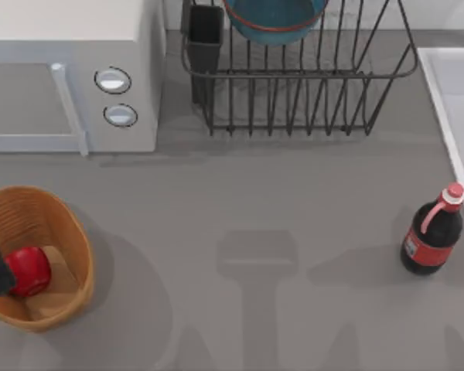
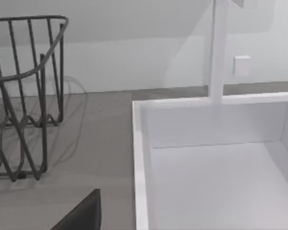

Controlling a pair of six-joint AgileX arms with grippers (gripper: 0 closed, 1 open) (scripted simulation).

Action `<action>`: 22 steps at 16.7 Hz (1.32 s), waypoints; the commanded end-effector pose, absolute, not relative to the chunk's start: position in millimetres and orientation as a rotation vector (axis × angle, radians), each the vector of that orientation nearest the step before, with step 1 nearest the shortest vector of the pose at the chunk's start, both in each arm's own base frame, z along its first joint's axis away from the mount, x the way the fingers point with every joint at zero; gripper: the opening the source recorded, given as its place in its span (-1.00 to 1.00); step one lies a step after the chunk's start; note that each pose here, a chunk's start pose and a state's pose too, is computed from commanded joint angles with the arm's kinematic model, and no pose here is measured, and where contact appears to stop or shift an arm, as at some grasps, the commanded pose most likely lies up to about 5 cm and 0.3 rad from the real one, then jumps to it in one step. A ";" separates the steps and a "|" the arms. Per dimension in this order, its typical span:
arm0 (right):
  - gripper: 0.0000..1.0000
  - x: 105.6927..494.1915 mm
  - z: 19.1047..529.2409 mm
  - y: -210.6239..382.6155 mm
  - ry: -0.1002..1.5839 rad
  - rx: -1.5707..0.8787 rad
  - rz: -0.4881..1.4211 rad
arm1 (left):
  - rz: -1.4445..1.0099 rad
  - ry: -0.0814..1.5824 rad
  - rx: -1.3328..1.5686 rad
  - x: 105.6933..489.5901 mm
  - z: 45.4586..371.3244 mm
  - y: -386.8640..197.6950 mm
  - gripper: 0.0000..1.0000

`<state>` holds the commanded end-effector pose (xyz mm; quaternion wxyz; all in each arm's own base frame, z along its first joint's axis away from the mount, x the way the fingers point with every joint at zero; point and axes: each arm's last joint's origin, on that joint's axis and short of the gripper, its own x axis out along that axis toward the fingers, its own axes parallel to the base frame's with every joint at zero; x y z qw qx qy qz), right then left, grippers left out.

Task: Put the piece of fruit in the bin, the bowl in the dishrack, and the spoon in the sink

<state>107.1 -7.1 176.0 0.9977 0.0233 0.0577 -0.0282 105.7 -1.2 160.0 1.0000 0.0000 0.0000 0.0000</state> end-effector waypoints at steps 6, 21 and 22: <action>1.00 132.7 196.6 -29.9 0.667 0.203 -0.250 | 0.000 0.000 0.000 105.7 160.0 -1.2 1.00; 1.00 195.1 193.1 -94.4 1.497 0.540 -0.546 | 0.000 0.000 0.000 105.7 160.0 -1.2 1.00; 1.00 195.0 193.0 -93.2 1.495 0.536 -0.541 | 0.000 0.000 0.000 105.7 160.0 -1.2 1.00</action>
